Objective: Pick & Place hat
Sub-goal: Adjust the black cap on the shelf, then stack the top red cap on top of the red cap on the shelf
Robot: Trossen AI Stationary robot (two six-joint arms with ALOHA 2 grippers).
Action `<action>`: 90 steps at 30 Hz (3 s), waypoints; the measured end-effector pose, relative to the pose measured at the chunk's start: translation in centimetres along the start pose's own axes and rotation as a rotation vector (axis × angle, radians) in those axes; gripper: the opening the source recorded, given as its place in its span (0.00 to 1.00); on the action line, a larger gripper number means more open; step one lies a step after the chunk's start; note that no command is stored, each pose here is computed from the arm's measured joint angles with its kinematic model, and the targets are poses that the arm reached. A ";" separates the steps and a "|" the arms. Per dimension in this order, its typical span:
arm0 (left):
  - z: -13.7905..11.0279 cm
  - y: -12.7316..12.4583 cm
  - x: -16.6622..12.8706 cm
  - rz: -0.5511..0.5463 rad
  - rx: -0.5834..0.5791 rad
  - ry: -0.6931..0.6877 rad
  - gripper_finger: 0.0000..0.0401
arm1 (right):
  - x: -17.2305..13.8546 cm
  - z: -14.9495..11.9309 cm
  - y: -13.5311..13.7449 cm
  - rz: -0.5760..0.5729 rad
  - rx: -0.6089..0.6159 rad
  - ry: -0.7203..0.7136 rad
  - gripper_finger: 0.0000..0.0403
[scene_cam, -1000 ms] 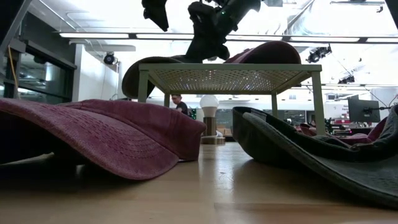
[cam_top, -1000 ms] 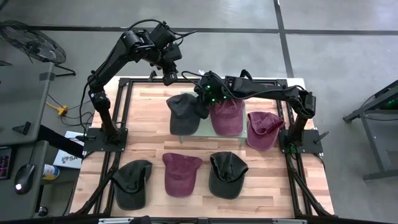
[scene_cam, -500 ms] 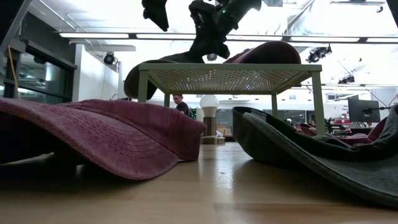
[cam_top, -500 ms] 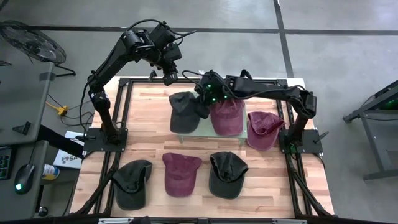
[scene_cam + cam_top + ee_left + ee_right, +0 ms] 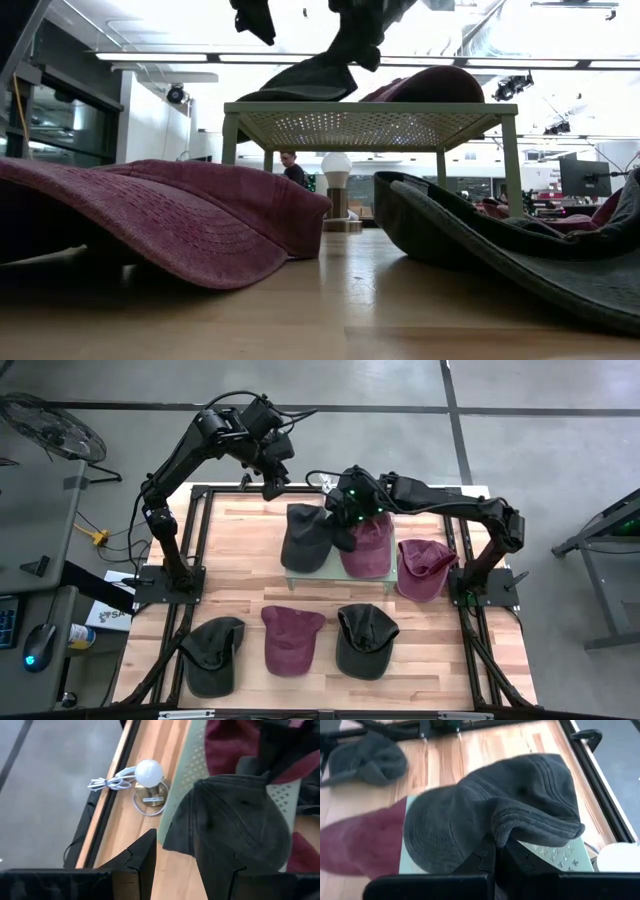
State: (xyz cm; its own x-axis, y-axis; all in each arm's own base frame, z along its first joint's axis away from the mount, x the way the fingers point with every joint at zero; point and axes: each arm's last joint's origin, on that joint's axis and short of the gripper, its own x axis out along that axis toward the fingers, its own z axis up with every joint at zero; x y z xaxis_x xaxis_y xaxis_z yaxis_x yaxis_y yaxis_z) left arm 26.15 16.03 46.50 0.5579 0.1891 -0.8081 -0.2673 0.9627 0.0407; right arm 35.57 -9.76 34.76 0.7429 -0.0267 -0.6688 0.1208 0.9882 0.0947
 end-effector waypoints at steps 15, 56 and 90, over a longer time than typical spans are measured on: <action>-1.3 -0.3 5.1 -0.186 -0.102 0.156 0.32 | -0.6 -0.2 0.0 -0.017 -0.044 0.021 0.00; -1.5 0.4 9.8 -0.164 0.258 0.088 0.32 | -0.7 -1.5 0.2 -0.005 -0.042 0.154 0.13; -1.6 0.3 9.8 -0.187 0.253 0.087 0.32 | -6.2 -1.0 0.5 -0.250 0.045 0.057 0.18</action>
State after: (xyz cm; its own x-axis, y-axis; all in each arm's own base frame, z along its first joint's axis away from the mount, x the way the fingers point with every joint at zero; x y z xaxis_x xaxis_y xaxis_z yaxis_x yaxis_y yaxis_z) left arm 30.26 17.87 37.67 0.5066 -0.0026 -0.8622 0.0437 0.9988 0.0227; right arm 30.37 -8.99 38.15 0.6485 -0.2595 -0.7156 0.3261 0.9442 -0.0468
